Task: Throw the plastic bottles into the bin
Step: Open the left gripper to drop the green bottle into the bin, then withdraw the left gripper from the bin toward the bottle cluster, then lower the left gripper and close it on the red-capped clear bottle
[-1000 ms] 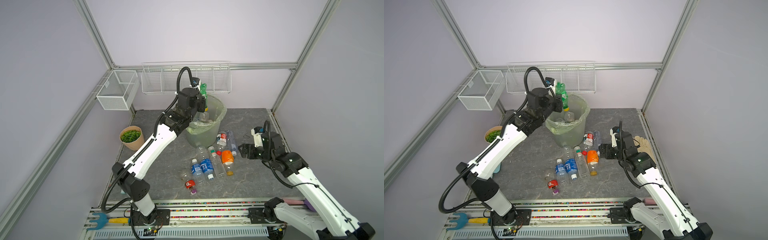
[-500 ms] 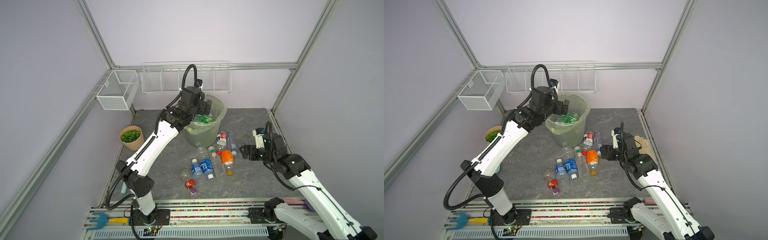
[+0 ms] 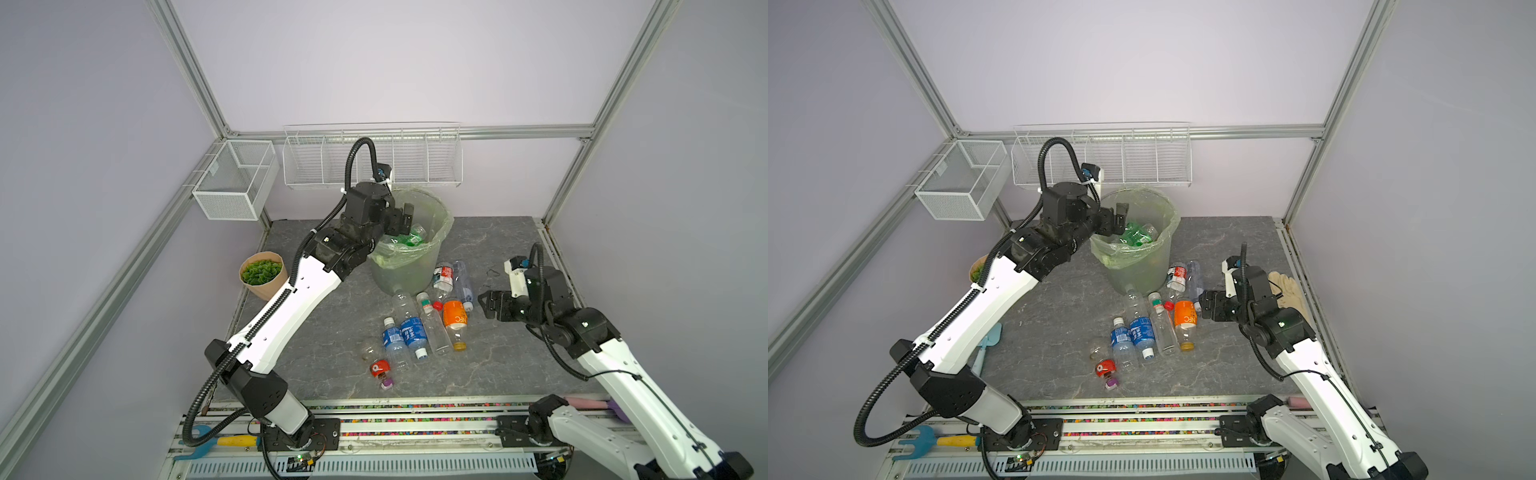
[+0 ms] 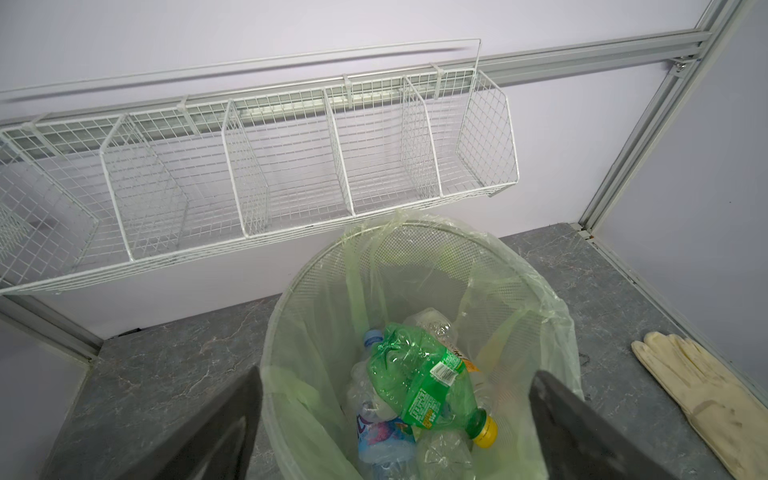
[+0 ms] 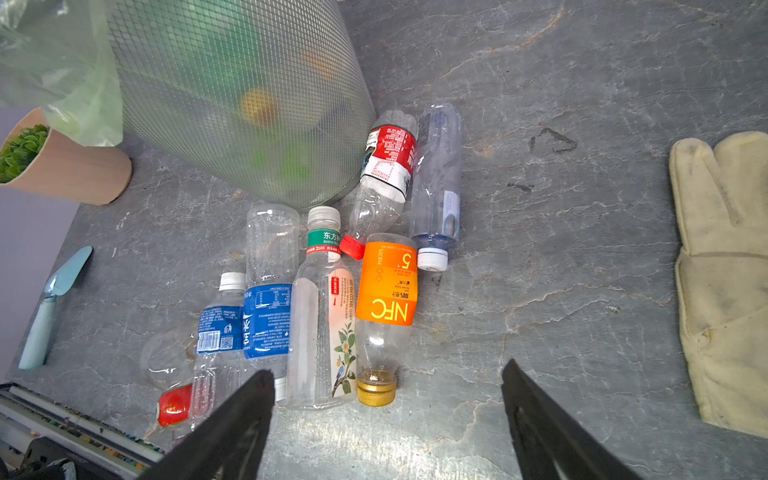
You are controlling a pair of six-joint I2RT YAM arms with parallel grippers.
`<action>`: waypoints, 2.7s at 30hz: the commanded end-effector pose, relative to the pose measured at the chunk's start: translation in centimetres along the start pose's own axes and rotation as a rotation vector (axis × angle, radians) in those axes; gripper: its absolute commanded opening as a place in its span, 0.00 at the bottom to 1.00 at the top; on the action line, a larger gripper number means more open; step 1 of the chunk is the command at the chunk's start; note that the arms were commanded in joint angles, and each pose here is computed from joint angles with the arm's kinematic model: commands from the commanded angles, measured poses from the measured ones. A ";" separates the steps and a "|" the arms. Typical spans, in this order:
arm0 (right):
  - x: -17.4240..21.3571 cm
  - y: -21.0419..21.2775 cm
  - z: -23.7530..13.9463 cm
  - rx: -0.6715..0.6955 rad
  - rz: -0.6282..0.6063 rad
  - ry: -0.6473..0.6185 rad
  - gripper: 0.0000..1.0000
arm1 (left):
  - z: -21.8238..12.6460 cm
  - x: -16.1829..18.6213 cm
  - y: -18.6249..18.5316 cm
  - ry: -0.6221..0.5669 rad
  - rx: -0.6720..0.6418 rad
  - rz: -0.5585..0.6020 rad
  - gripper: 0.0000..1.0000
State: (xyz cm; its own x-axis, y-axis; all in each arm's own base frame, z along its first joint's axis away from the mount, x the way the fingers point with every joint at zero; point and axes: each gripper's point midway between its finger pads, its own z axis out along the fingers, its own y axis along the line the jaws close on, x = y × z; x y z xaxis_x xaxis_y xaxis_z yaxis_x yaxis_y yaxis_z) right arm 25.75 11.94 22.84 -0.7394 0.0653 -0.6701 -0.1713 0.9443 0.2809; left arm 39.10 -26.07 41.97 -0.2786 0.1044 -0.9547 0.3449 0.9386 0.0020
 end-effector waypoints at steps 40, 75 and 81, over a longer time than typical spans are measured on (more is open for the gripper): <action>4.4 1.7 4.6 -0.072 -0.012 0.242 0.88 | -9.9 25.8 1.1 0.527 -0.030 -0.386 0.94; 4.8 1.6 5.0 -0.057 -0.004 0.241 0.89 | -12.9 39.7 -2.1 0.778 -0.021 -0.687 0.86; 4.8 1.6 5.1 -0.057 -0.003 0.243 0.88 | -12.1 40.6 -2.4 0.782 -0.031 -0.691 0.81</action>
State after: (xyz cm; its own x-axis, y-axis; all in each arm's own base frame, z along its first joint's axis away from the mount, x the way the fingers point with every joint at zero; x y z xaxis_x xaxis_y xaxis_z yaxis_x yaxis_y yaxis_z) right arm 25.41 15.36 17.13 -0.8683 -0.0274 -0.4953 -0.2140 0.9215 0.3241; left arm 15.79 -19.68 7.15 -0.9190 -0.2553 -0.3004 -0.1055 0.8935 -0.4365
